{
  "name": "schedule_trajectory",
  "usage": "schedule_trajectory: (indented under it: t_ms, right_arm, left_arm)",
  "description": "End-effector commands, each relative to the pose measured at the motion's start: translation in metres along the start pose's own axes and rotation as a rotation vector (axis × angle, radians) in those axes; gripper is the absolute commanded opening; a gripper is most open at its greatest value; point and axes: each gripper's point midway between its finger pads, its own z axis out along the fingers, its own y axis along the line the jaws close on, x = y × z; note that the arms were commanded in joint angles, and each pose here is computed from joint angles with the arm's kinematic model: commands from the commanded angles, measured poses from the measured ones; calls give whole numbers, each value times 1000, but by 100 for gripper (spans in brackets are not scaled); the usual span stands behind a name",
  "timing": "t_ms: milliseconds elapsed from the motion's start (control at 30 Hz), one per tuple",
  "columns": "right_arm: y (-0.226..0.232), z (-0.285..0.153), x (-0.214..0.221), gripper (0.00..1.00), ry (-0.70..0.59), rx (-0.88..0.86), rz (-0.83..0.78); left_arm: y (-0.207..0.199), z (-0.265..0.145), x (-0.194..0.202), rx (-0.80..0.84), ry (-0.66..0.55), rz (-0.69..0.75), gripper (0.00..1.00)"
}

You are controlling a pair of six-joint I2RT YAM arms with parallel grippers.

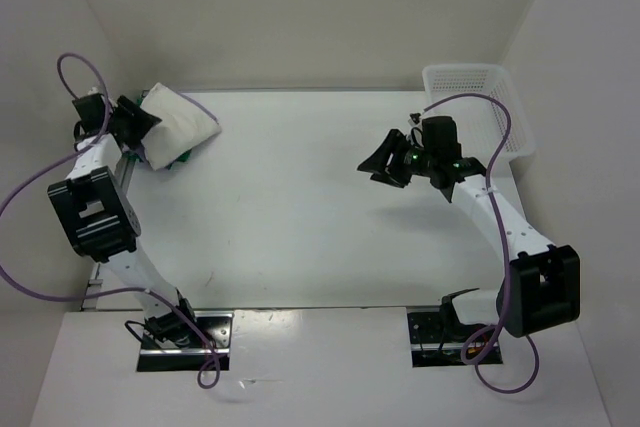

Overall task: Fold and stack the t-shirts
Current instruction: Put the neatly folded tshirt into the corner of the board with the left arm

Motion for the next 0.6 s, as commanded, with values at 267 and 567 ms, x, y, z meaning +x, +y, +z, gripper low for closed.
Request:
schedule_trajectory:
  t_ms: [267, 567]
  right_arm:
    - [1, -8, 17, 60, 58, -45, -43]
    - [-9, -9, 20, 87, 43, -5, -34]
  left_arm:
    - [61, -49, -7, -196, -154, -153, 100]
    - [72, -122, 37, -332, -245, -269, 100]
